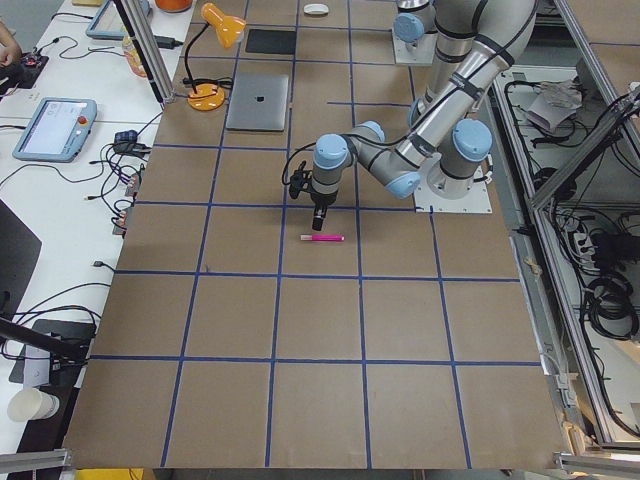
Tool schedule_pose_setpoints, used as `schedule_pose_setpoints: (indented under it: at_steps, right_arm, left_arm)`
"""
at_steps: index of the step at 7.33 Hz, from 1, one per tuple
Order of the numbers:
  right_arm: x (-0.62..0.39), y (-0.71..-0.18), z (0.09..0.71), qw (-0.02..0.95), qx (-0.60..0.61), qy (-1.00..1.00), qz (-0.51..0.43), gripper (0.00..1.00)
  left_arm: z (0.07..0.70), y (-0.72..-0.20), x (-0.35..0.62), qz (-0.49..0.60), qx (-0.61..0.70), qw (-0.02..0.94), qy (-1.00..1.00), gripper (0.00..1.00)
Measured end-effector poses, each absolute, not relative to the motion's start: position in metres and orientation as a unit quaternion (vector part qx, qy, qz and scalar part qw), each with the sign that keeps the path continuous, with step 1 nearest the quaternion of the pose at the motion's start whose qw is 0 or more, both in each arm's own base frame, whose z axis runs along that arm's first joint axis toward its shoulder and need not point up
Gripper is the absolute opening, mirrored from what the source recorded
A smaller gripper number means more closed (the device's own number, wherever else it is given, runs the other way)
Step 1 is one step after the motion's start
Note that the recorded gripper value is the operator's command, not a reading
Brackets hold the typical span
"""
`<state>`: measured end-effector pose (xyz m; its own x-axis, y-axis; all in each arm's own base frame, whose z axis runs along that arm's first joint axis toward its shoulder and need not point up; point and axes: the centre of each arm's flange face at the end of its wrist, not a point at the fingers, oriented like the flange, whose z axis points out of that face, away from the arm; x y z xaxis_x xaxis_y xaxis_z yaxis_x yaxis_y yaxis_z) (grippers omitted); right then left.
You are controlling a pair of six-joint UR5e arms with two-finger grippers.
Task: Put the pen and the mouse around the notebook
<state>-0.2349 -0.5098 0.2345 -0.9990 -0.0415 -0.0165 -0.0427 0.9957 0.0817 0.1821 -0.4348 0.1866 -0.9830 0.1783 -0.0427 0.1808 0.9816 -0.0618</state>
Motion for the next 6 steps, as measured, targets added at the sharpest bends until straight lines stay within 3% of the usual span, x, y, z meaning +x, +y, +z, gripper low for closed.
schedule_pose_setpoints:
  at_steps: [1, 2, 3, 4, 6]
  right_arm:
    - [-0.229, -0.502, 0.221, 0.002, -0.021, 0.999, 0.036, 1.0]
    - [-0.225, -0.497, 0.212, -0.001, -0.023, 0.999, 0.033, 1.0]
    - [-0.224, -0.496, 0.205, 0.0, -0.025, 0.999, 0.033, 1.0]
    - [-0.224, -0.496, 0.196, 0.002, -0.026, 0.999, 0.037, 1.0]
    - [-0.228, -0.499, 0.186, -0.003, -0.025, 0.999, 0.032, 1.0]
  left_arm:
    - [0.18, -0.438, 0.186, -0.039, 0.089, 0.029, 0.995, 1.0]
    - [0.175, -0.44, 0.189, -0.043, 0.089, 0.035, 0.995, 0.89]
    - [0.172, -0.441, 0.19, -0.044, 0.088, 0.036, 0.995, 0.7]
    - [0.17, -0.441, 0.191, -0.044, 0.088, 0.035, 0.995, 0.42]
    - [0.168, -0.438, 0.195, -0.042, 0.081, 0.031, 0.995, 0.05]
